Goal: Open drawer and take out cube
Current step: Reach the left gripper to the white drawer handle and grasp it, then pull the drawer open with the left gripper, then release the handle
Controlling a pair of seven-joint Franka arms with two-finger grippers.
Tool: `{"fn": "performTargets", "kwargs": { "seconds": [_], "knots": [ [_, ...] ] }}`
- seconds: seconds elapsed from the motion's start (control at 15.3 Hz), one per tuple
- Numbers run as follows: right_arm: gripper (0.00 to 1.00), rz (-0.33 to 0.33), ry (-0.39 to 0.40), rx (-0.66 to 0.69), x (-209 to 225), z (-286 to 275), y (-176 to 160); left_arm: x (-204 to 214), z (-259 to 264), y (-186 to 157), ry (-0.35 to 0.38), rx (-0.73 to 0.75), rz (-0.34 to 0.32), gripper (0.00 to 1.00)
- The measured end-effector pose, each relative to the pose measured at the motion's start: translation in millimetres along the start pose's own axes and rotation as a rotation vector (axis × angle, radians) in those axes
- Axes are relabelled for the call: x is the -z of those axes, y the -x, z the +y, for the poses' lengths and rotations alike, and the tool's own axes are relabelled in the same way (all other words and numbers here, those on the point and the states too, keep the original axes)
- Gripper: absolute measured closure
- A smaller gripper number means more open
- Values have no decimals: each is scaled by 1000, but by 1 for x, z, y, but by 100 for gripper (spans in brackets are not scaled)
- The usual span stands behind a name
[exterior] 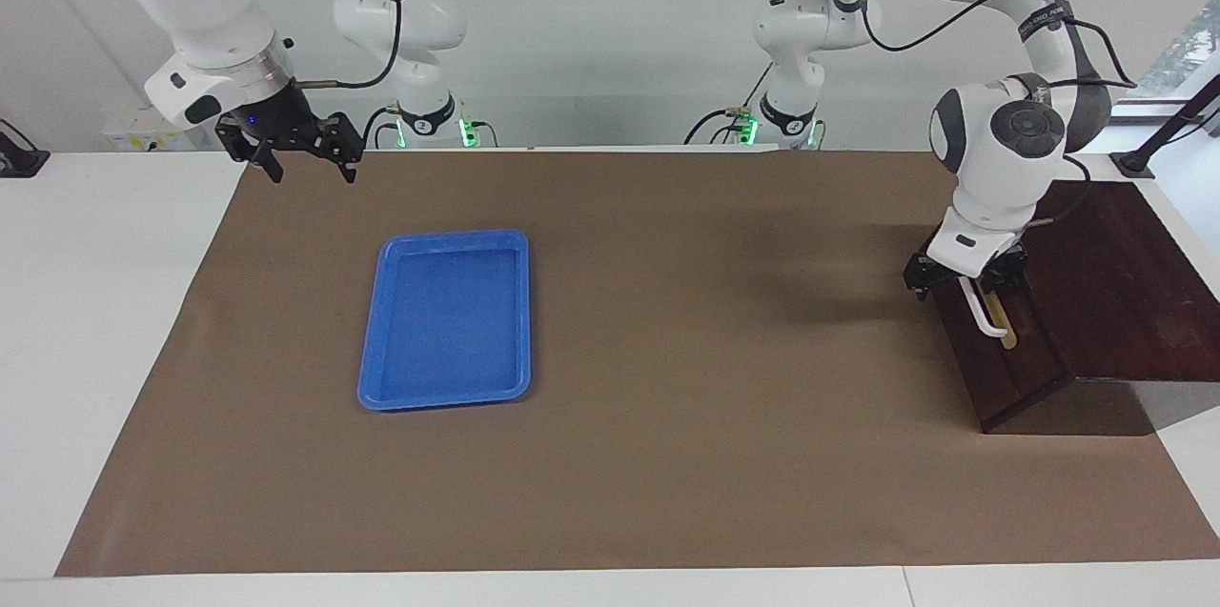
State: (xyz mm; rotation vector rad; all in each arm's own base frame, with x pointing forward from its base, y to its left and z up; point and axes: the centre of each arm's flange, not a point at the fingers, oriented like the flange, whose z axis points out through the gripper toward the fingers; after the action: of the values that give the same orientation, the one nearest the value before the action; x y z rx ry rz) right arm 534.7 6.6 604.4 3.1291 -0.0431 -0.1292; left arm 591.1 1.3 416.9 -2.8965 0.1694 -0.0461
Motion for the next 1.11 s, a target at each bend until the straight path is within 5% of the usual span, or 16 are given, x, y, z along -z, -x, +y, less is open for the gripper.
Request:
{"fn": "performTargets", "kwargs": {
  "seconds": [0.65, 1.11],
  "knots": [
    [0, 0, 0, 0, 0, 0, 0, -13, 13, 5, 0, -29, -10, 0],
    [0, 0, 0, 0, 0, 0, 0, 2, 81, 3, 1, -141, 16, 0]
  ]
}}
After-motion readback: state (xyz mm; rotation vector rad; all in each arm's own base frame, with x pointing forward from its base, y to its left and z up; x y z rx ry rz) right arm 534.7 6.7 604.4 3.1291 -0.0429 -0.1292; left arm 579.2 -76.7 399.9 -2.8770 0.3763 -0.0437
